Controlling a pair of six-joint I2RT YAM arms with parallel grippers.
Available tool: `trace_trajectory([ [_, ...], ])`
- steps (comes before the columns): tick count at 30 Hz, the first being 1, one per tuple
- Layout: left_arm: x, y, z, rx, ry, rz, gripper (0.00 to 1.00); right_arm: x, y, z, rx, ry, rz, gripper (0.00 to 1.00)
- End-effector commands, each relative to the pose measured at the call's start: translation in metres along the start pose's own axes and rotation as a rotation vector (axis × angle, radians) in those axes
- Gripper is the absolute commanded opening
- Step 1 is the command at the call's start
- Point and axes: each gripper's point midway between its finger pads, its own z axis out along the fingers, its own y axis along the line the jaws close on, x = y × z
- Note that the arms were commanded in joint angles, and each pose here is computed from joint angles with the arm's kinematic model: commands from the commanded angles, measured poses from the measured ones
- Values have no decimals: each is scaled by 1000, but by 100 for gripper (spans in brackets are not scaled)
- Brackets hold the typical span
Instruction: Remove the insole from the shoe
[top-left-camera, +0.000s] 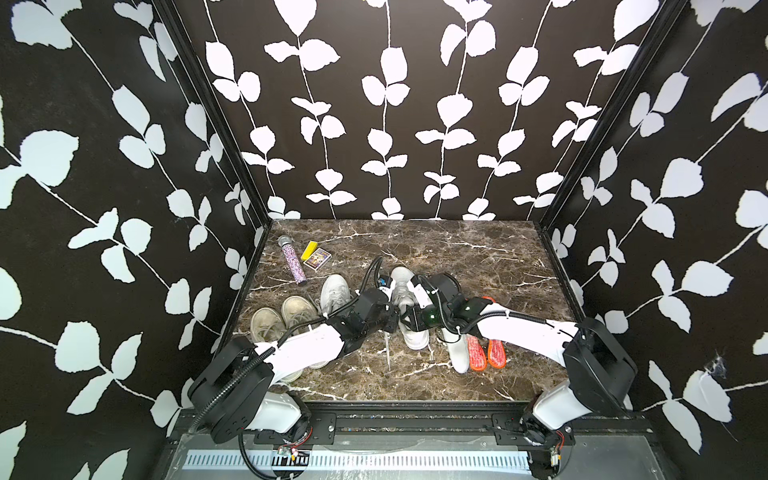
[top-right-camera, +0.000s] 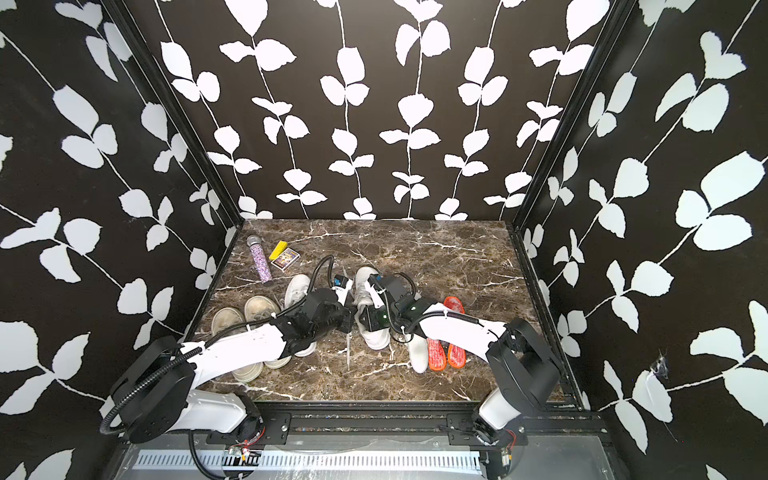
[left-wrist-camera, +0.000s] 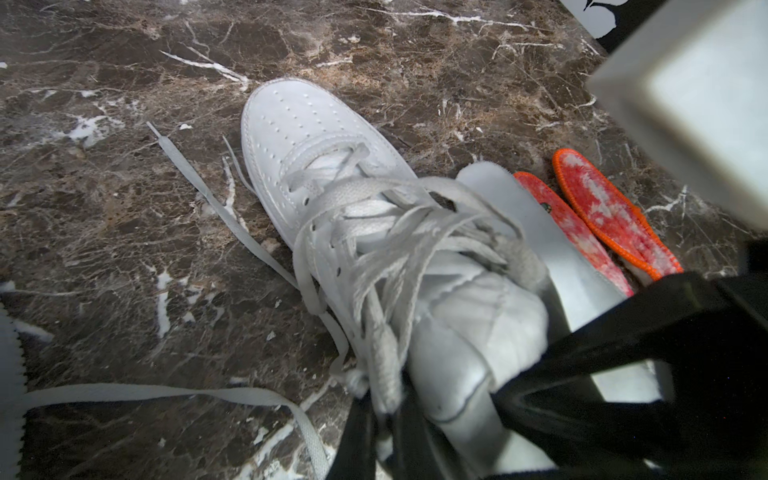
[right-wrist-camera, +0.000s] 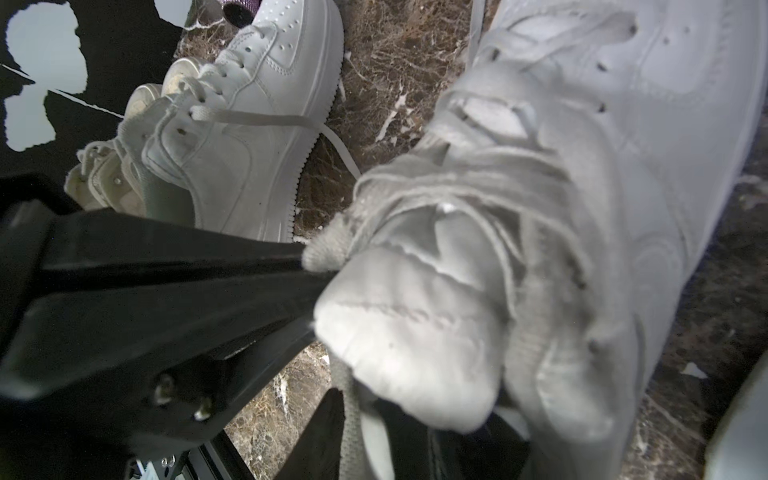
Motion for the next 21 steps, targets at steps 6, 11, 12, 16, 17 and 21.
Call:
trace_trajectory([
  [6, -15, -2, -9, 4, -54, 3, 0, 8, 3, 15, -2, 57, -8, 18],
  [11, -14, 0, -10, -6, -52, 3, 0, -2, 9, 10, -25, 12, 0, 1],
  [12, -14, 1, -11, -12, -51, 3, 0, -2, 10, 10, -35, 5, 4, 0],
  [16, -13, 8, -13, -49, -55, -13, 0, -20, 26, -4, -113, -93, 29, 0],
  [17, -13, 9, -13, -57, -55, -13, 0, -24, 29, -6, -133, -116, 39, 0],
  [21, -12, 16, -11, -100, -33, -2, 0, -43, 41, -19, -228, -217, 98, 0],
])
